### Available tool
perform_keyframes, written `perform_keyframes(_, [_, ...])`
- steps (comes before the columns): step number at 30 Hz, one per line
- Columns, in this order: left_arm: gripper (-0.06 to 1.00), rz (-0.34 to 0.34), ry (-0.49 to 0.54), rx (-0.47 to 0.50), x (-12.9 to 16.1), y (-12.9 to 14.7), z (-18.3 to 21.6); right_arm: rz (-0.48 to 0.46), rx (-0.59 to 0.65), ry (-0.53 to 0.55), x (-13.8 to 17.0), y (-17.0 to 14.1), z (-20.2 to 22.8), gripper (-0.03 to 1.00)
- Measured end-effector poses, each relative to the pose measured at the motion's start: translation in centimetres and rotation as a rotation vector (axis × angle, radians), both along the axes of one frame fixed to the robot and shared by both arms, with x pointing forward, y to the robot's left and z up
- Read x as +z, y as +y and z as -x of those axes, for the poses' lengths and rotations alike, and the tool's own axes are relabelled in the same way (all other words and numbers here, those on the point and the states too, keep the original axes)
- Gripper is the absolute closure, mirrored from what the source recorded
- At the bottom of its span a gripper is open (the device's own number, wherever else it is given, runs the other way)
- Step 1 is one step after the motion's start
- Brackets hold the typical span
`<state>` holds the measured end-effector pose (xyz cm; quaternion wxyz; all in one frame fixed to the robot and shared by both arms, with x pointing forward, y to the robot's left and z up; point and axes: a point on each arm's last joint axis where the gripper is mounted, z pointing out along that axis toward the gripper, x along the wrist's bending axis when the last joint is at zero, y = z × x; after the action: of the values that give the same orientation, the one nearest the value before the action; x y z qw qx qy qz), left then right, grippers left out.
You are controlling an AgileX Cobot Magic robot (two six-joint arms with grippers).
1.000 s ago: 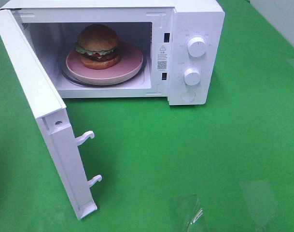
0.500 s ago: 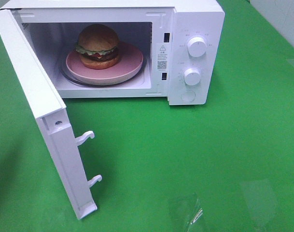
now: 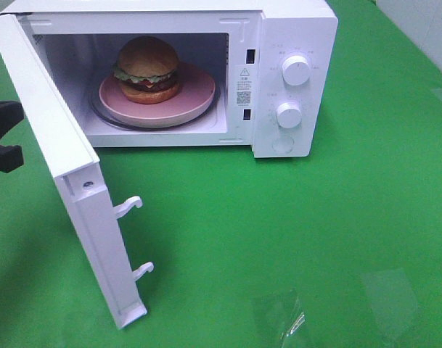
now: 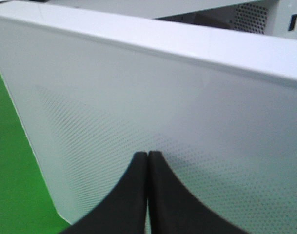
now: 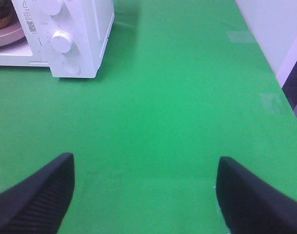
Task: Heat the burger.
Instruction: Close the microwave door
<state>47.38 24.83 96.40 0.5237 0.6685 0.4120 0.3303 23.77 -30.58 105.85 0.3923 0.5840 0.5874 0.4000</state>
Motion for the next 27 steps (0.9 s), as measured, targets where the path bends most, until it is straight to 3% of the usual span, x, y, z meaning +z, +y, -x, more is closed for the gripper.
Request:
perform_keyframes(10, [0.94,-0.005,0.033,-0.095,-1.2,-2.7,-2.0,0.0,0.0,0.0,0.0,0.0,0.0,0.21])
perform_keyframes(19, [0.94,0.038,0.013,-0.08,-0.7,-4.1,-3.9,0.0,0.0,0.0,0.0,0.0,0.0,0.21])
perform_keyframes(27, [0.94,0.032,0.048,-0.103,-1.2,-6.0,-5.1,0.0,0.0,0.0,0.0,0.0,0.0,0.21])
